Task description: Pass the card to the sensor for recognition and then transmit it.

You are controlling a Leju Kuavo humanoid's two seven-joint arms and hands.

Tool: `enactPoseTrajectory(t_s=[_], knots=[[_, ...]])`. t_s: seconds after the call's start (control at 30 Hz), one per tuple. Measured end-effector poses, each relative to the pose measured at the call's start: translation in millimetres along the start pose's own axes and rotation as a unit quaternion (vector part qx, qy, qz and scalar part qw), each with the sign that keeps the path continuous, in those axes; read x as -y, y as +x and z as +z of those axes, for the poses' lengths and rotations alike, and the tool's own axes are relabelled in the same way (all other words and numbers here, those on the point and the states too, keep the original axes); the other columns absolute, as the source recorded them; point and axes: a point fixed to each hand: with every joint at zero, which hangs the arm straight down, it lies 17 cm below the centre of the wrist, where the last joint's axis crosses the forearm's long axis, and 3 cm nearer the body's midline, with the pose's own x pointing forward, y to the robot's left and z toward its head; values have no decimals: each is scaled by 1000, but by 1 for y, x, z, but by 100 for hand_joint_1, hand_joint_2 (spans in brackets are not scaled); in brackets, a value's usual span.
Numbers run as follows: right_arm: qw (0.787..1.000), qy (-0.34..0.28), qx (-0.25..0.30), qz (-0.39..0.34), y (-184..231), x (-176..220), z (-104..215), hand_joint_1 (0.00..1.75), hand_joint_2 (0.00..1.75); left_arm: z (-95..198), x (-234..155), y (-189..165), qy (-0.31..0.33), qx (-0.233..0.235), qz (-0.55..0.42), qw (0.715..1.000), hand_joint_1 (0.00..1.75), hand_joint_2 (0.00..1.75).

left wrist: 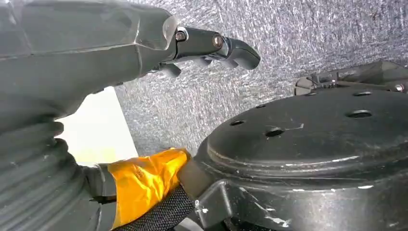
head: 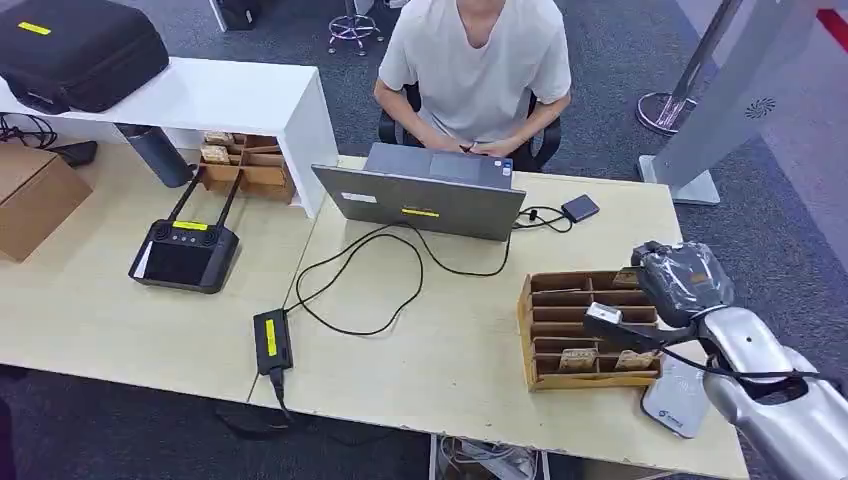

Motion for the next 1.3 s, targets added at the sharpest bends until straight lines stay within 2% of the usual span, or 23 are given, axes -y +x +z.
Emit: enactPoseTrajectory(t_s=[0.23, 0.63, 0.97, 1.3], knots=[[995, -96, -11, 34, -23, 89, -41, 175, 175, 0, -1, 2, -5, 5, -14, 1000, 0, 175], [983, -169, -22, 65, -34, 164, -75, 175, 175, 0, 4, 6, -23, 9, -38, 999, 0, 175], [982, -171, -31, 72, -27, 176, -105, 175, 175, -2, 4, 9, -33, 14, -57, 998, 0, 175], [985, -139, -42, 90, -28, 161, -125, 175, 175, -3, 4, 12, -41, 18, -78, 996, 0, 175]])
